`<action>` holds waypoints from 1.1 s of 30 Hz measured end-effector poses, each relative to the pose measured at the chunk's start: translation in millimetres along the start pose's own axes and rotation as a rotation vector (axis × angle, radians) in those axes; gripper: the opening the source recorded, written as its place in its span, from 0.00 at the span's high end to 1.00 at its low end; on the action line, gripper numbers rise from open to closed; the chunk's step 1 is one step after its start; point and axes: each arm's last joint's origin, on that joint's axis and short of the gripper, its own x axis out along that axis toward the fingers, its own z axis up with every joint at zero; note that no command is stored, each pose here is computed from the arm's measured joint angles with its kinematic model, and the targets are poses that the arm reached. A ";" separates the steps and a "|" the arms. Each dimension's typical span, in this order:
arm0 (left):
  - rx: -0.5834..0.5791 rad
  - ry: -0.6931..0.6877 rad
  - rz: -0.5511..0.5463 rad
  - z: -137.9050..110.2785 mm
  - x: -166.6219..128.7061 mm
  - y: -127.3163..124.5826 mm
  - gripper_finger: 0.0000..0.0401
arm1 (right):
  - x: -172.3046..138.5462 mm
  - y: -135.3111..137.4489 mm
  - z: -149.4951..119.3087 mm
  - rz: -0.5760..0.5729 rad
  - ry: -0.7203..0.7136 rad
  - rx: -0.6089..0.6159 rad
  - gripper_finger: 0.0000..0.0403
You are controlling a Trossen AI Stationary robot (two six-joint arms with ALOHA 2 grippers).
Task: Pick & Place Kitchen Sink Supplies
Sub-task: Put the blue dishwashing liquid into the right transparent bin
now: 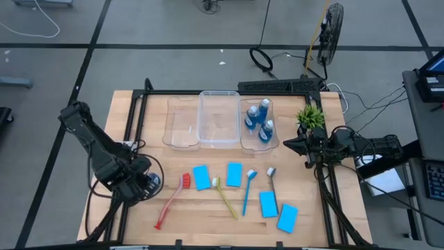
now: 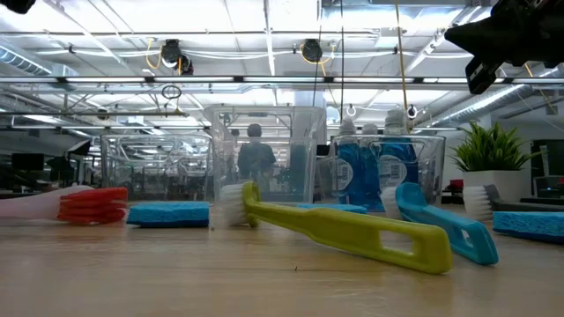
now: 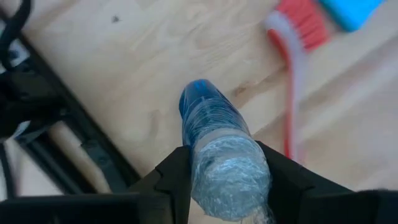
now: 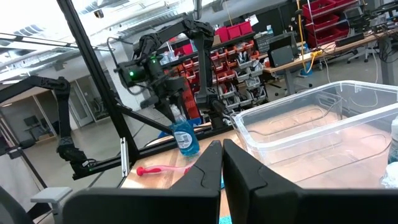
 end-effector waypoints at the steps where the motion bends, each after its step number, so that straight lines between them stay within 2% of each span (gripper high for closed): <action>1: 0.000 -0.010 -0.026 1.2 -4.1 0.2 0.65 | 0.0 0.0 0.0 0.000 0.000 0.000 1.00; 11: -0.038 -0.313 -0.296 22.1 -47.7 0.7 0.65 | 0.0 0.3 0.8 0.003 -0.008 0.001 1.00; 16: 0.031 -0.401 -0.408 36.8 -56.5 -16.4 0.65 | 1.8 2.4 6.1 0.023 -0.061 0.005 1.00; 21: 0.154 -0.515 -0.515 57.6 -63.3 -36.4 0.65 | 5.2 3.2 7.1 0.026 -0.069 -0.024 1.00; 27: 0.250 -0.636 -0.570 89.0 -70.3 -47.9 0.65 | 10.8 3.6 3.4 0.043 -0.025 -0.045 1.00; 33: 0.331 -0.621 -0.556 120.5 -56.2 -62.5 0.65 | 21.2 8.6 9.2 0.092 -0.021 -0.075 0.97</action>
